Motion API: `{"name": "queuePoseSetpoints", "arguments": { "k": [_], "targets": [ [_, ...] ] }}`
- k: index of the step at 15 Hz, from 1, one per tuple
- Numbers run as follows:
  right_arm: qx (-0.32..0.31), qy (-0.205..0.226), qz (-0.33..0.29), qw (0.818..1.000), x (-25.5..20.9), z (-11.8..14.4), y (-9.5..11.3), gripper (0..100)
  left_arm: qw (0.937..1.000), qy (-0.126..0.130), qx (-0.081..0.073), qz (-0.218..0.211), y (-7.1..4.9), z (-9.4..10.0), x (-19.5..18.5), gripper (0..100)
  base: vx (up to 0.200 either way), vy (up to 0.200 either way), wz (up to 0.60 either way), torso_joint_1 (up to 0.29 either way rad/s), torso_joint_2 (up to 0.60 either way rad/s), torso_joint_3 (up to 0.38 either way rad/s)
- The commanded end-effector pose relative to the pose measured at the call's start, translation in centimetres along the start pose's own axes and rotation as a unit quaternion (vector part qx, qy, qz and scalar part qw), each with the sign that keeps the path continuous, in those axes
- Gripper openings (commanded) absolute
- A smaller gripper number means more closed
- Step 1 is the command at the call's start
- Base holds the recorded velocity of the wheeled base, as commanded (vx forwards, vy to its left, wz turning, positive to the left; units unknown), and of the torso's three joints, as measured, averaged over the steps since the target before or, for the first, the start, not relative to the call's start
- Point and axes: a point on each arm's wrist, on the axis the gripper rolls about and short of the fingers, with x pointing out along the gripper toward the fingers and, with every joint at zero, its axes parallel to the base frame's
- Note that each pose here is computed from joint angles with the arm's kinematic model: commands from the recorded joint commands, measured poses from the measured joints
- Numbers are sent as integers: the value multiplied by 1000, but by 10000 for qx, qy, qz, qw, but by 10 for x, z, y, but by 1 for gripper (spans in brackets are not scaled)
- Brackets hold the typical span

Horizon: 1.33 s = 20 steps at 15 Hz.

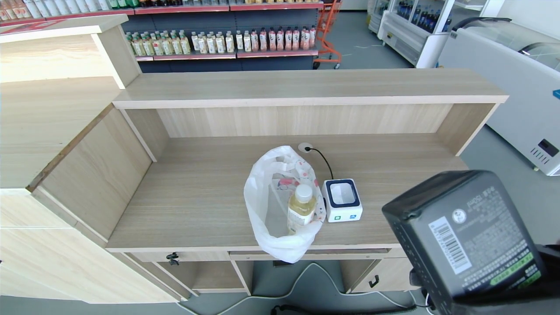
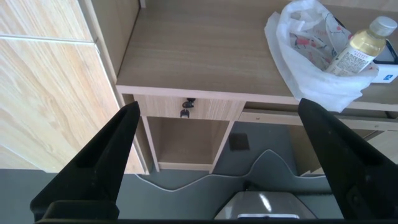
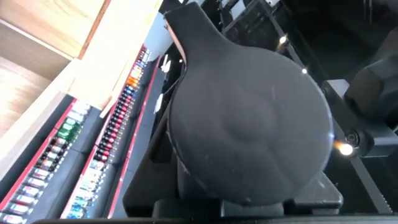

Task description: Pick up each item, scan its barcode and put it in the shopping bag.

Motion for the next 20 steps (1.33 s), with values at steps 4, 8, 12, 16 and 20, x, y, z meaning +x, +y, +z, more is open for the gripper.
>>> {"name": "queuePoseSetpoints", "arguments": {
  "k": [4,8,12,16,20],
  "targets": [
    [275,75,93,9996,0,-3,2,0,10000,0,-1,1,0,0,0,100,0,0,0,0,0,0],
    [4442,3075,2082,8153,-57,-14,35,0,10000,0,-1,1,0,0,0,100,0,0,0,0,0,0],
    [6067,5448,2132,5382,-132,-6,51,0,10000,0,-1,1,0,0,0,100,0,0,0,0,0,0],
    [6105,6261,1850,4483,-163,-1,44,0,10000,0,-1,1,0,0,0,100,0,0,0,0,0,0],
    [6274,6292,1475,4344,-160,-9,42,0,10000,0,-1,1,0,0,0,100,0,0,600,0,-2,6]
  ]
}}
